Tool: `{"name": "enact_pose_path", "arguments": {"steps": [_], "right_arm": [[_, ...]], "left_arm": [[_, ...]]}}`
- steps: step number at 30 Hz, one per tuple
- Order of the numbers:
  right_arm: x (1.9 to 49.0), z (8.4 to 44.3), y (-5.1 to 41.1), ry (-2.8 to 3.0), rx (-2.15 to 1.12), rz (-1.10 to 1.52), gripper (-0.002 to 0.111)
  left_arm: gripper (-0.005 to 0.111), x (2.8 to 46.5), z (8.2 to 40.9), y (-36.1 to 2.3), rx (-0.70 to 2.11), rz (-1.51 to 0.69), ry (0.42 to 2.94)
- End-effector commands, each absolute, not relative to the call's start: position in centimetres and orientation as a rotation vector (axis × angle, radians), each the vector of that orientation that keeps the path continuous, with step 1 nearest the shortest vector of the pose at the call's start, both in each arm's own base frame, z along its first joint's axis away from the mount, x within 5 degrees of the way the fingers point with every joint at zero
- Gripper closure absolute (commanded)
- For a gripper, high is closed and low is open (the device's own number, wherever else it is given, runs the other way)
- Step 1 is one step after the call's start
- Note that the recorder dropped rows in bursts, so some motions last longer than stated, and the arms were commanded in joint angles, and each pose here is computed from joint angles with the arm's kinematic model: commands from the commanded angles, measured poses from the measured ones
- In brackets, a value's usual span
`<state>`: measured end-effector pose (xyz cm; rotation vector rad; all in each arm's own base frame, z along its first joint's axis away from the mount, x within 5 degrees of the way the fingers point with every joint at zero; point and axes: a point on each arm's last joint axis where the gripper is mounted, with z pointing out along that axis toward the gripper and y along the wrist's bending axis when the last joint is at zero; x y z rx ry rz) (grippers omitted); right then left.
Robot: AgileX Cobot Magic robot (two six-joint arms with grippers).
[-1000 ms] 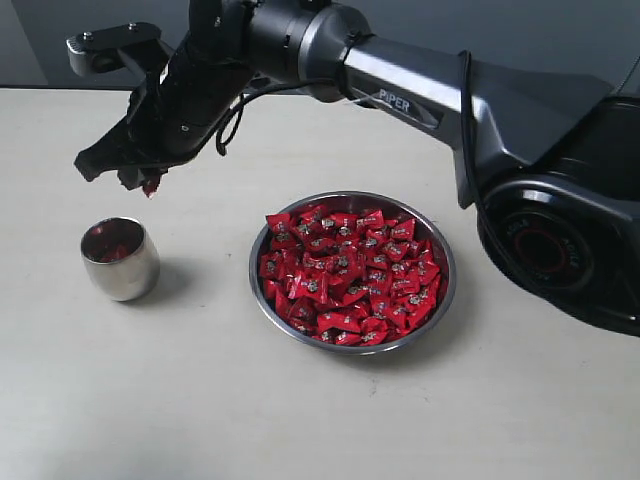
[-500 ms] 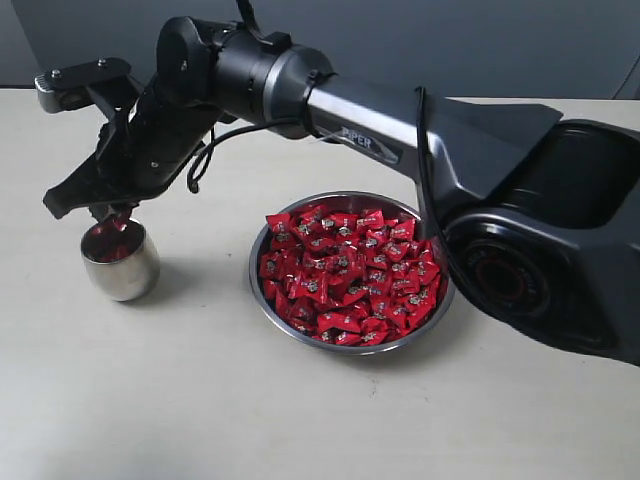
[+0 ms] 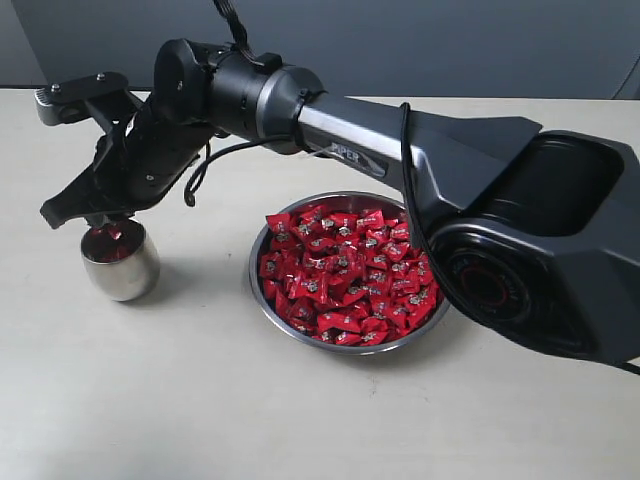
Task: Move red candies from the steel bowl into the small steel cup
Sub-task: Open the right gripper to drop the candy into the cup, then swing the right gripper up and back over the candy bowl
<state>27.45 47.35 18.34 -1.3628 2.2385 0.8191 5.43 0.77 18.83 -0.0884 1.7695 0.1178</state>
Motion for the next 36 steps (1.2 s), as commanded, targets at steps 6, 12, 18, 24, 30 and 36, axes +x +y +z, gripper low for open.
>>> {"name": "enact_pose_path", "arguments": {"steps": [6, 12, 18, 24, 30, 36], "right_arm": [[27.4, 18.8, 47.5, 2.191, -1.39, 0.815, 0.091], [27.4, 18.7, 47.5, 2.194, -1.395, 0.813, 0.066], [27.4, 18.7, 47.5, 2.194, -1.395, 0.813, 0.066], [27.6, 20.0, 47.1, 2.166, -1.394, 0.796, 0.076], [28.0, 22.9, 46.0, 2.088, -1.428, 0.636, 0.108], [28.8, 23.7, 44.2, 2.135, -1.474, 0.504, 0.109]], "left_arm": [[0.106, 5.4, 18.7, 0.8, -0.092, 0.114, 1.767], [0.106, 5.4, 18.7, 0.8, -0.092, 0.114, 1.767], [0.106, 5.4, 18.7, 0.8, -0.092, 0.114, 1.767], [0.106, 5.4, 18.7, 0.8, -0.092, 0.114, 1.767], [0.106, 5.4, 18.7, 0.8, -0.092, 0.114, 1.767], [0.106, 5.4, 18.7, 0.8, -0.092, 0.114, 1.767]]}}
